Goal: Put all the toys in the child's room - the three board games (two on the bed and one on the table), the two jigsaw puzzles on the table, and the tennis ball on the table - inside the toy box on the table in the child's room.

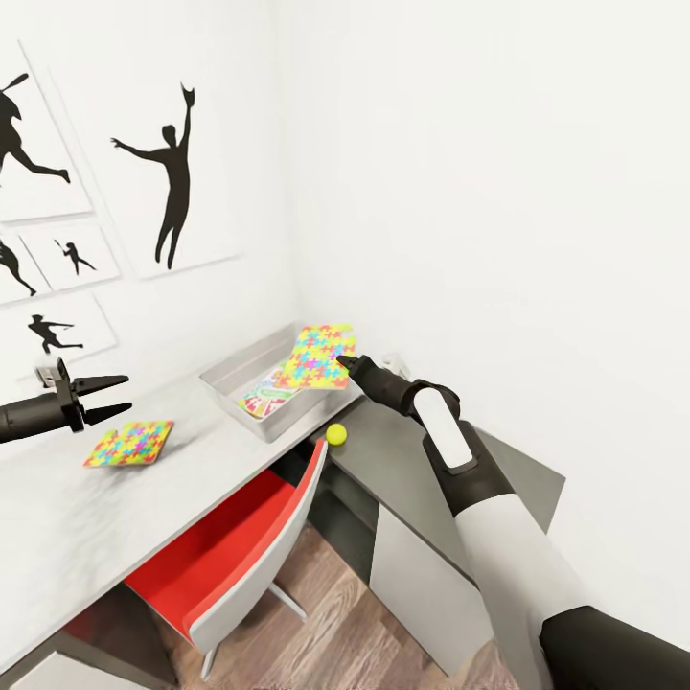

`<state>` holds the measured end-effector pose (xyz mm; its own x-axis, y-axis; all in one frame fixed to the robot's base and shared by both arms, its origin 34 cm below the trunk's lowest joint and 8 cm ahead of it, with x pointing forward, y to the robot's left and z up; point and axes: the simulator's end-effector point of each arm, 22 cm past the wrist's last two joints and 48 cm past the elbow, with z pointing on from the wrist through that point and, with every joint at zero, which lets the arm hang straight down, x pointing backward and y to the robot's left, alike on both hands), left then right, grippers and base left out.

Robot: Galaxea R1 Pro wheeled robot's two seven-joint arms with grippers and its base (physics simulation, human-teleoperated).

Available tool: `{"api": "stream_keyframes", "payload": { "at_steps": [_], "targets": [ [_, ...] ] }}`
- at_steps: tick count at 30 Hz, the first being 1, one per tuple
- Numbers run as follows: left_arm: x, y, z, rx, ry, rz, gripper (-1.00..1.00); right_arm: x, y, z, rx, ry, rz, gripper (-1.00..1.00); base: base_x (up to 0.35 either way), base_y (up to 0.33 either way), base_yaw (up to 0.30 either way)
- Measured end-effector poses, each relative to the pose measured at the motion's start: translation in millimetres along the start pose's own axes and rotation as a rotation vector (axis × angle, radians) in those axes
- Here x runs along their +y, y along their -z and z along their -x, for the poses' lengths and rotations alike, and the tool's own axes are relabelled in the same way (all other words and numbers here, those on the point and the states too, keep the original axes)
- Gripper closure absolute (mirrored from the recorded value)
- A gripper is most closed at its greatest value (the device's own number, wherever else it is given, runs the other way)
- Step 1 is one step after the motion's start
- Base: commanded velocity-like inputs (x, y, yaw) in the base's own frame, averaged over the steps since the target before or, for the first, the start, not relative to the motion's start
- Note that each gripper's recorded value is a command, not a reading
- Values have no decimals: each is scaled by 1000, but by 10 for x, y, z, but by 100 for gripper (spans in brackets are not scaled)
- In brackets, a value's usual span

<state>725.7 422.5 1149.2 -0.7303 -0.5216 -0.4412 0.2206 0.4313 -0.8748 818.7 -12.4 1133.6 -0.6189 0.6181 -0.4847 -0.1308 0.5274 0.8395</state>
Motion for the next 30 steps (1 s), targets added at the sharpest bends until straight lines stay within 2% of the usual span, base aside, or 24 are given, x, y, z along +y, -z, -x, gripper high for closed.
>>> {"api": "stream_keyframes", "payload": {
  "at_steps": [30],
  "targets": [
    [278,-96,-84,20,36,26,-100,-286,-127,-137,28,-28,-26,100,0,0,0]
  ]
}}
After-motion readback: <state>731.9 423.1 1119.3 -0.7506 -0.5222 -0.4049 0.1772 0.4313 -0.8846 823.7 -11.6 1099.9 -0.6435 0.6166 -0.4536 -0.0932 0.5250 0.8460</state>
